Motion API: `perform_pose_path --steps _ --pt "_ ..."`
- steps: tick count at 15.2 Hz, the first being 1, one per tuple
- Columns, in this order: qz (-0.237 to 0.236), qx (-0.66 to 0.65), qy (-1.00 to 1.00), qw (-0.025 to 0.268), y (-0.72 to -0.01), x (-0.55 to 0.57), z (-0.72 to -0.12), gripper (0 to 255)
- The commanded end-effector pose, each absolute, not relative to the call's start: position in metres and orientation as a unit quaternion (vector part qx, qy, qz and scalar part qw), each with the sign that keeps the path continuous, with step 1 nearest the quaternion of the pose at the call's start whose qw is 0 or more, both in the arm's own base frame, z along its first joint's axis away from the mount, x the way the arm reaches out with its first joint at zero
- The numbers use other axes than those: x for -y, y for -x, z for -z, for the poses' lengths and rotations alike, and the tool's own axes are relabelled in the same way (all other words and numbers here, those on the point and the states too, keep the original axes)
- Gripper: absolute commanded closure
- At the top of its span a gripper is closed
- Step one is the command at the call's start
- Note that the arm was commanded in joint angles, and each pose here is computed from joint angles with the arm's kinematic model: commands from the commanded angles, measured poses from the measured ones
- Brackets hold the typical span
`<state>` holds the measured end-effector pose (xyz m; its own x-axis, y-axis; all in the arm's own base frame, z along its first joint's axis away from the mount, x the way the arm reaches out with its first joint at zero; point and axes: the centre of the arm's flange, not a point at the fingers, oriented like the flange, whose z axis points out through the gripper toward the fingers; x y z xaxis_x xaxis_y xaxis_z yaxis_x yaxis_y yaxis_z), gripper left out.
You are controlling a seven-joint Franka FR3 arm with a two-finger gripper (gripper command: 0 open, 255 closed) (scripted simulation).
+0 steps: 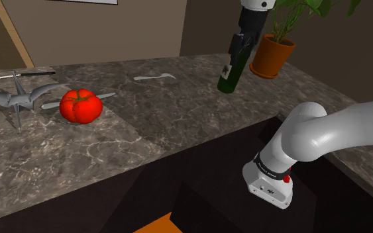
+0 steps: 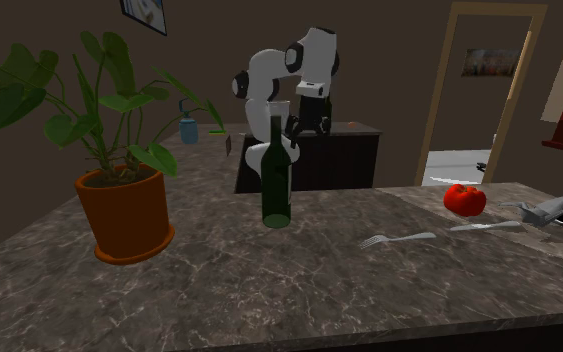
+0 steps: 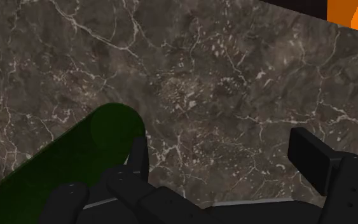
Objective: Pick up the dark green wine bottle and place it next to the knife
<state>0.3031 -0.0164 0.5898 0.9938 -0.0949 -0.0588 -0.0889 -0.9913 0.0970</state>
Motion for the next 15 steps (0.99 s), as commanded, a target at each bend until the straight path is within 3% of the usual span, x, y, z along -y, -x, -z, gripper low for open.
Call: perform_pose_path --steps 1,15 --pt "0.032 0.046 -0.997 0.047 -0.303 0.016 -0.59 0" --pt "-0.017 -0.009 -1.0 0.022 -0.33 0.155 -0.713 0"
